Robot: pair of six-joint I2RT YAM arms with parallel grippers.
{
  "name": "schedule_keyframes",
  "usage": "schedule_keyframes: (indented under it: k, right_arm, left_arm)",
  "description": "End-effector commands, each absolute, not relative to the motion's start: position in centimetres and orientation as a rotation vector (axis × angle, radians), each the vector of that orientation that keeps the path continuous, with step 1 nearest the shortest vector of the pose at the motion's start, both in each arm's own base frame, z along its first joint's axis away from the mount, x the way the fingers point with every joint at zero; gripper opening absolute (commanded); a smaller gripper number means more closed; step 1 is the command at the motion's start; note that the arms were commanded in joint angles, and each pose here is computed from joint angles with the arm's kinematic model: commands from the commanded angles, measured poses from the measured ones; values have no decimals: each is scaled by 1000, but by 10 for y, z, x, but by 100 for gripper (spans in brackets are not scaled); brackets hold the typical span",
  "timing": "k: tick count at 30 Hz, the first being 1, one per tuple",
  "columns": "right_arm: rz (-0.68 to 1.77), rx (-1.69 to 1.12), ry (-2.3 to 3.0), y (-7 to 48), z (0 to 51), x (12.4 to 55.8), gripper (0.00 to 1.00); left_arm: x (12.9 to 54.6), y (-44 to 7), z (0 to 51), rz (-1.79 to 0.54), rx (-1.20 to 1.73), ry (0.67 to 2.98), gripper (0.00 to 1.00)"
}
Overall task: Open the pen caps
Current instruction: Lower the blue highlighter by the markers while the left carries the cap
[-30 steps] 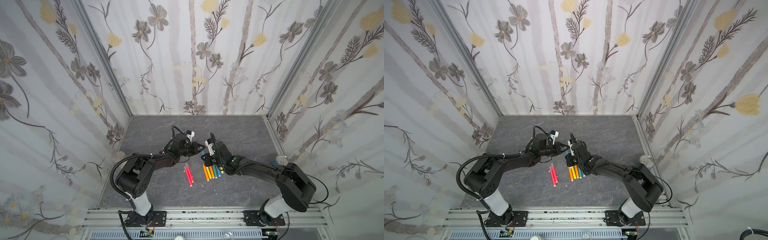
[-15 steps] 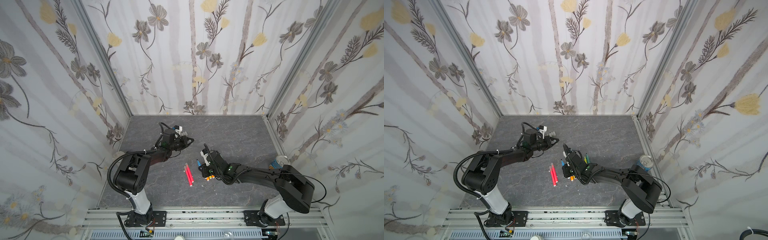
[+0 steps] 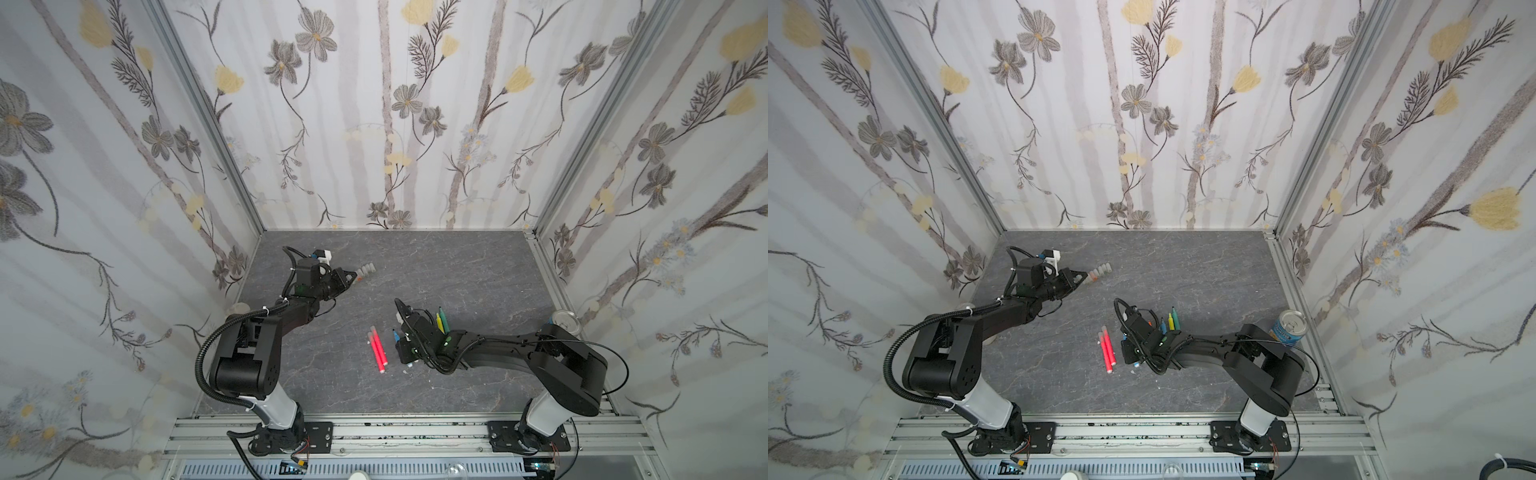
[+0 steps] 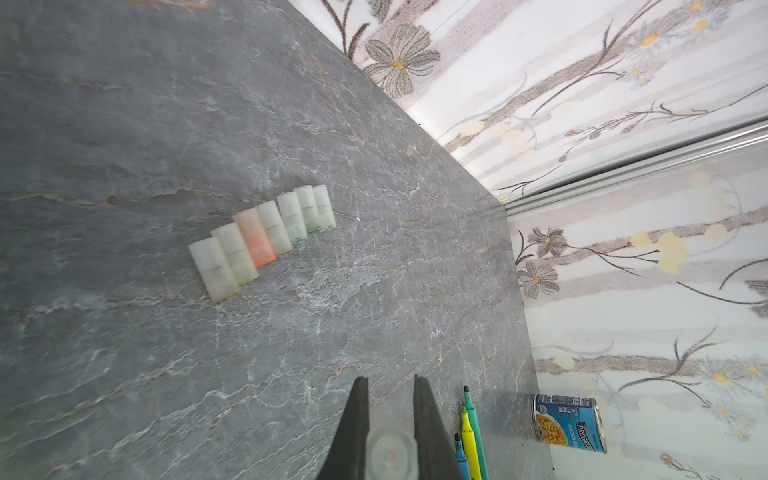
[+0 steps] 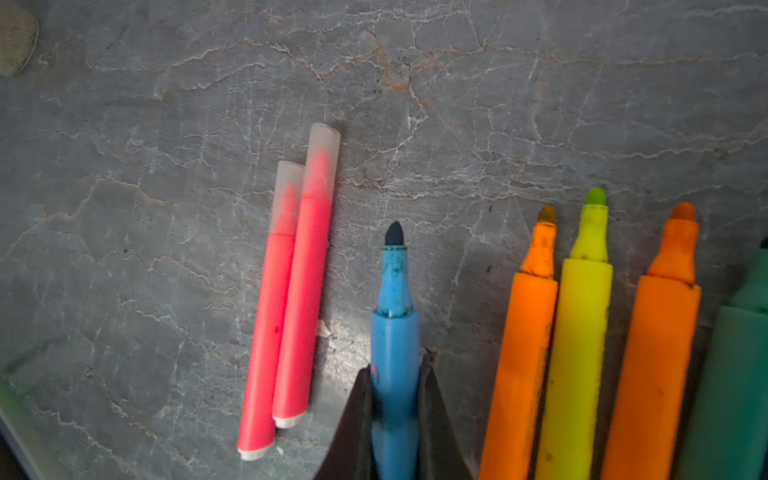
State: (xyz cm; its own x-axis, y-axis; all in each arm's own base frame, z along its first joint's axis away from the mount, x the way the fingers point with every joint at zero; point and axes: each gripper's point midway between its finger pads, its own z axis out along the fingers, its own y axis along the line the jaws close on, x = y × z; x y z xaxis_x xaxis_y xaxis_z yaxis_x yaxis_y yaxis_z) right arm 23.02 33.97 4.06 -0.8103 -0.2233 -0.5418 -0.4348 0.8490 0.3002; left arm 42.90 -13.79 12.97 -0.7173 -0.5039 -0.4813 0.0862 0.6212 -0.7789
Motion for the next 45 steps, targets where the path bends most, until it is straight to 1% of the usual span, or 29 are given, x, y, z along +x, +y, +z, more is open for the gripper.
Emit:
schedule_keyframes:
  k: [1,4,13,21,30,34,41,45]
  right_arm:
    - [450,-434,2539,334,35,238,3]
    - [361,-428,2550,330,30,241,6]
    - [226,-419,2554,319,25,247,14]
    - [206,-427,2547,319,26,248,22]
    - [200,-435,2536,321,30,250,24]
    - [206,-446,2511,326,41,252,25]
    - [229,-422,2433,327,76,261,30]
    - [246,-407,2409,324,89,262,33]
  left_arm:
    - [427,-130,124,-1062,-327,2139,0]
    - [426,-126,117,-1058,-340,2145,0]
    - [426,-120,101,-1065,-373,2157,0]
    - [426,-116,99,-1061,-381,2157,0]
    - [426,-112,101,-1063,-381,2149,0]
    - [427,-113,93,-1070,-383,2165,0]
    - [433,-116,73,-1084,-408,2227,0]
    - [437,-112,66,-1034,-412,2263,0]
